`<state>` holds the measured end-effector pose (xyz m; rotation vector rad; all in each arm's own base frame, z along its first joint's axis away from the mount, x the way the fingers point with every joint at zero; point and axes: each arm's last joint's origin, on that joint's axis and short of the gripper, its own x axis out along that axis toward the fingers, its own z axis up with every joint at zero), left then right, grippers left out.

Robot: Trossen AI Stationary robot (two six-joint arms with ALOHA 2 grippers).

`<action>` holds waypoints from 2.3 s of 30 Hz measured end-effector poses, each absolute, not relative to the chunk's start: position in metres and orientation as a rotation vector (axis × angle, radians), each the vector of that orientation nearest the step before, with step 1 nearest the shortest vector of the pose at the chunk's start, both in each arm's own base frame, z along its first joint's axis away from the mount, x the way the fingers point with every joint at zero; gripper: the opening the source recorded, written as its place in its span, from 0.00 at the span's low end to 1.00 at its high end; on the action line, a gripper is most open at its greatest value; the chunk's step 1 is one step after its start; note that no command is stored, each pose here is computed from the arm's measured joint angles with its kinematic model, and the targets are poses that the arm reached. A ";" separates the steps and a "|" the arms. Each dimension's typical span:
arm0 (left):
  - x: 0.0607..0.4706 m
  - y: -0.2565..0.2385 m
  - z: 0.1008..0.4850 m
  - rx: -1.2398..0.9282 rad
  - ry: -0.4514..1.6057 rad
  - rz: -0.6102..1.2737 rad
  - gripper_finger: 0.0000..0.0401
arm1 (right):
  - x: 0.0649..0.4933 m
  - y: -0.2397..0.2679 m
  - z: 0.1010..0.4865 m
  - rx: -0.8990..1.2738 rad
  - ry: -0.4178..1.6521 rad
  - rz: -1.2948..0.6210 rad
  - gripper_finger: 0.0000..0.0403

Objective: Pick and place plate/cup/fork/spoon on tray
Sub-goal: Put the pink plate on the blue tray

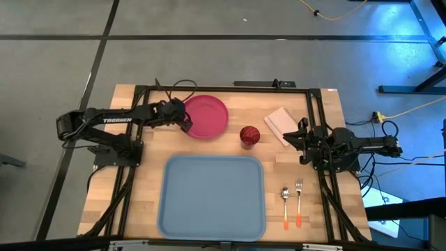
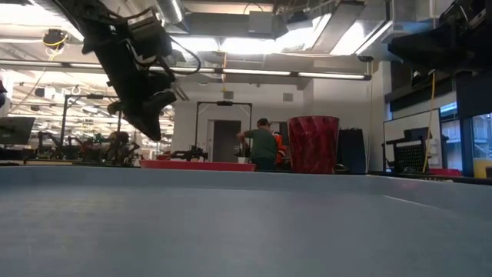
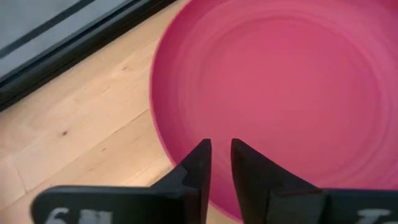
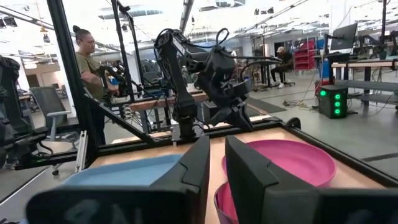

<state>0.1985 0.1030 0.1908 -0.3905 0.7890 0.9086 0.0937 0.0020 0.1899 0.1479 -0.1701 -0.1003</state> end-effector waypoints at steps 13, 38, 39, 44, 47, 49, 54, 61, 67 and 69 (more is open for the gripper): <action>0.193 0.111 0.188 -0.485 0.765 1.016 0.19 | 0.094 0.002 0.186 0.131 -0.131 -0.104 0.14; 0.187 0.107 0.166 -0.476 0.707 1.035 0.20 | 0.094 0.002 0.186 0.144 -0.126 -0.103 0.14; 0.187 0.107 0.167 -0.451 0.708 1.021 0.20 | 0.094 0.002 0.186 0.143 -0.126 -0.103 0.14; 0.188 0.107 0.167 -0.410 0.721 0.993 0.20 | 0.094 0.002 0.186 0.143 -0.125 -0.103 0.14; 0.188 0.107 0.167 -0.415 0.719 0.993 0.20 | 0.094 0.002 0.185 0.142 -0.124 -0.103 0.14; 0.188 0.107 0.167 -0.415 0.722 0.993 0.20 | 0.094 0.002 0.185 0.141 -0.124 -0.103 0.14; 0.188 0.107 0.167 -0.417 0.722 0.994 0.20 | 0.094 0.002 0.185 0.139 -0.124 -0.103 0.14; 0.188 0.107 0.167 -0.410 0.726 0.991 0.20 | 0.094 0.002 0.185 0.139 -0.124 -0.104 0.14; 0.187 0.107 0.167 -0.350 0.753 1.001 0.24 | 0.094 0.002 0.185 0.138 -0.115 -0.104 0.14; 0.187 0.108 0.167 -0.336 0.753 1.022 0.27 | 0.094 0.002 0.185 0.138 -0.115 -0.104 0.14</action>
